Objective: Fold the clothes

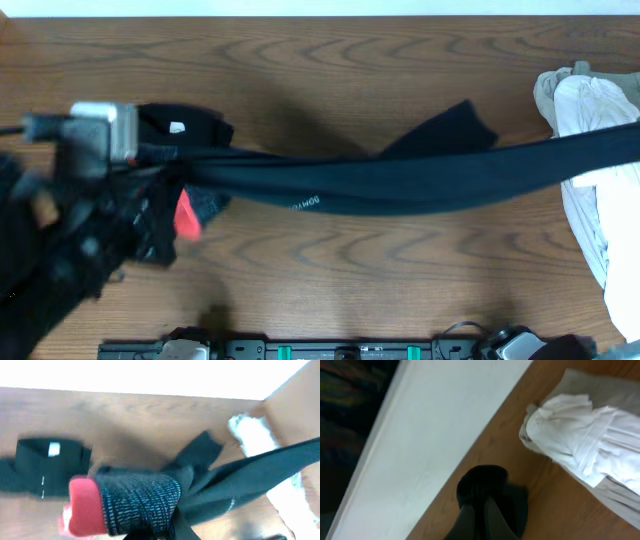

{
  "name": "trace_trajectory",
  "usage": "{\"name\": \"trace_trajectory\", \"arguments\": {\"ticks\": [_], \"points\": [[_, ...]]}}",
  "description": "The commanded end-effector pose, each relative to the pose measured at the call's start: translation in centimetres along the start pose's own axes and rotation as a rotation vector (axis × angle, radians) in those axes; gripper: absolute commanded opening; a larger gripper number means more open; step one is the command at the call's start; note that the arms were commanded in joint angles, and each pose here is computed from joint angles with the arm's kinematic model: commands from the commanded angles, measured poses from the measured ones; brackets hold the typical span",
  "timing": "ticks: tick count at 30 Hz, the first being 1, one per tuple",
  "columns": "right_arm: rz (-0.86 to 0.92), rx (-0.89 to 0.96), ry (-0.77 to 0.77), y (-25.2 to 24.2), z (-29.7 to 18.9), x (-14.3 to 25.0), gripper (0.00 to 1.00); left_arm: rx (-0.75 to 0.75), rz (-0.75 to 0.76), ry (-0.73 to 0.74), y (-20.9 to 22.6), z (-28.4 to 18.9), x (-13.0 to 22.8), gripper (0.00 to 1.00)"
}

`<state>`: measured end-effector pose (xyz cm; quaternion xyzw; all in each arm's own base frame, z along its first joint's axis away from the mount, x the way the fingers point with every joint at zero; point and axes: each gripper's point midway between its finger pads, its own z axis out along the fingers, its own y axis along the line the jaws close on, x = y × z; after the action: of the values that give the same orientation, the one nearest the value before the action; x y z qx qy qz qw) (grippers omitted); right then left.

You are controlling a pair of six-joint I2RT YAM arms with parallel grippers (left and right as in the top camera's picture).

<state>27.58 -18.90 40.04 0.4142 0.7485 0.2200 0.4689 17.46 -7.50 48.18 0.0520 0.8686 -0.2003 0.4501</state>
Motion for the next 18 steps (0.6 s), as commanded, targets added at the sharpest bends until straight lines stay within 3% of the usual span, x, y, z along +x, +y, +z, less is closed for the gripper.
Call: {"name": "trace_trajectory", "arguments": {"ticks": [1,5,10,14,18], "points": [[-0.09,-0.023,-0.073,2.9,-3.2,-0.6,0.01,0.037,0.046,-0.049,-1.3,-3.4,0.7,0.05],[-0.161,-0.07,-0.104,6.3,-6.0,-0.3,0.02,0.02,0.058,-0.104,-1.3,-4.6,0.1,0.06],[-0.21,-0.097,-0.143,8.5,-7.7,-0.5,0.02,-0.204,0.028,-0.173,2.5,-5.1,-1.3,0.06],[-0.206,-0.11,-0.169,8.4,-7.0,-2.2,0.02,-0.388,-0.009,-0.265,5.4,-6.8,-2.7,0.06],[-0.12,-0.08,-0.102,5.6,-3.9,-3.6,0.02,-0.397,-0.01,-0.323,5.4,-7.3,-4.0,0.06]]}}
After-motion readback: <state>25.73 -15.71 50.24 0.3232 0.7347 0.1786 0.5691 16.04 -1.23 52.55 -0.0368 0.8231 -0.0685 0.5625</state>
